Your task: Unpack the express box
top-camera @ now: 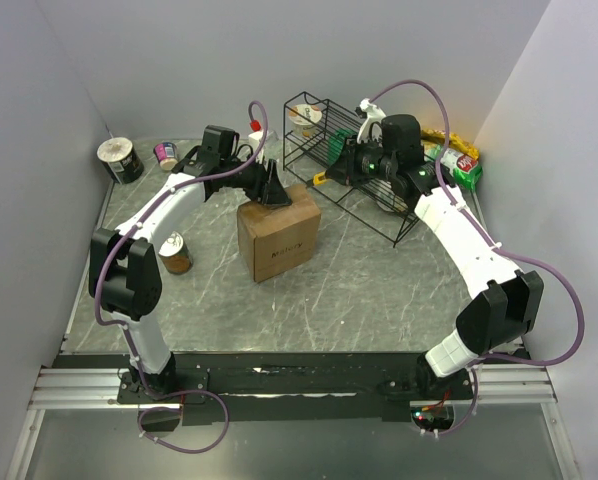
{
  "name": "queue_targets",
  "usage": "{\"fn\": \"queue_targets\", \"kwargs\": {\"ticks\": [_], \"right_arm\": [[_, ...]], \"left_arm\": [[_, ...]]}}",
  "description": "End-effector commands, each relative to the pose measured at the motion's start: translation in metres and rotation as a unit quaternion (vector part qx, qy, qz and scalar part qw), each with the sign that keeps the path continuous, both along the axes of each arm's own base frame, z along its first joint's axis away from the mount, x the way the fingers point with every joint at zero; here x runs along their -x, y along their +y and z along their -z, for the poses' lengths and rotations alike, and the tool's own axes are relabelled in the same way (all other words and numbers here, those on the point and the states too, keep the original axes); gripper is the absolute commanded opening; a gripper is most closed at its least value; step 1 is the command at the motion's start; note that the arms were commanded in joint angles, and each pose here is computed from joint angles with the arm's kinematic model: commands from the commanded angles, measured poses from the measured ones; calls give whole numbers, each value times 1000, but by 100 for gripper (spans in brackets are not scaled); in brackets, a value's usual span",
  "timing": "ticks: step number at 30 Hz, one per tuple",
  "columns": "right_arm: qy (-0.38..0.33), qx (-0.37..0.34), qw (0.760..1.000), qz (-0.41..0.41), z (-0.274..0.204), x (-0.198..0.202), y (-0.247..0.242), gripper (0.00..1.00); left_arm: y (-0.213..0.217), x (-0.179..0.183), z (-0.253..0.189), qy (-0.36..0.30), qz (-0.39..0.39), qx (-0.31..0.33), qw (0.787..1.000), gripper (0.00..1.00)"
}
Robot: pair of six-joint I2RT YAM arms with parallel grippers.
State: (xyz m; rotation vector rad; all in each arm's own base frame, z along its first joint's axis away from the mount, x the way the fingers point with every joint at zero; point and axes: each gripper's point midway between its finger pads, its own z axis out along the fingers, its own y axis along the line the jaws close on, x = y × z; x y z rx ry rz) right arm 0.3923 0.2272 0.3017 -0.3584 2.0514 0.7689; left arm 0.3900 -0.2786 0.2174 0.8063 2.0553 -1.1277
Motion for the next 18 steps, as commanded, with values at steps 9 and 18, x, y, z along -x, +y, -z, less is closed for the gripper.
{"fn": "queue_targets", "kwargs": {"ticks": [9, 18], "right_arm": [[-45, -17, 999, -9, -30, -1, 5, 0], [-40, -10, 999, -15, -23, 0, 6, 0]], "left_arm": [[7, 12, 65, 69, -10, -75, 995, 58], [6, 13, 65, 67, -9, -75, 995, 58]]}}
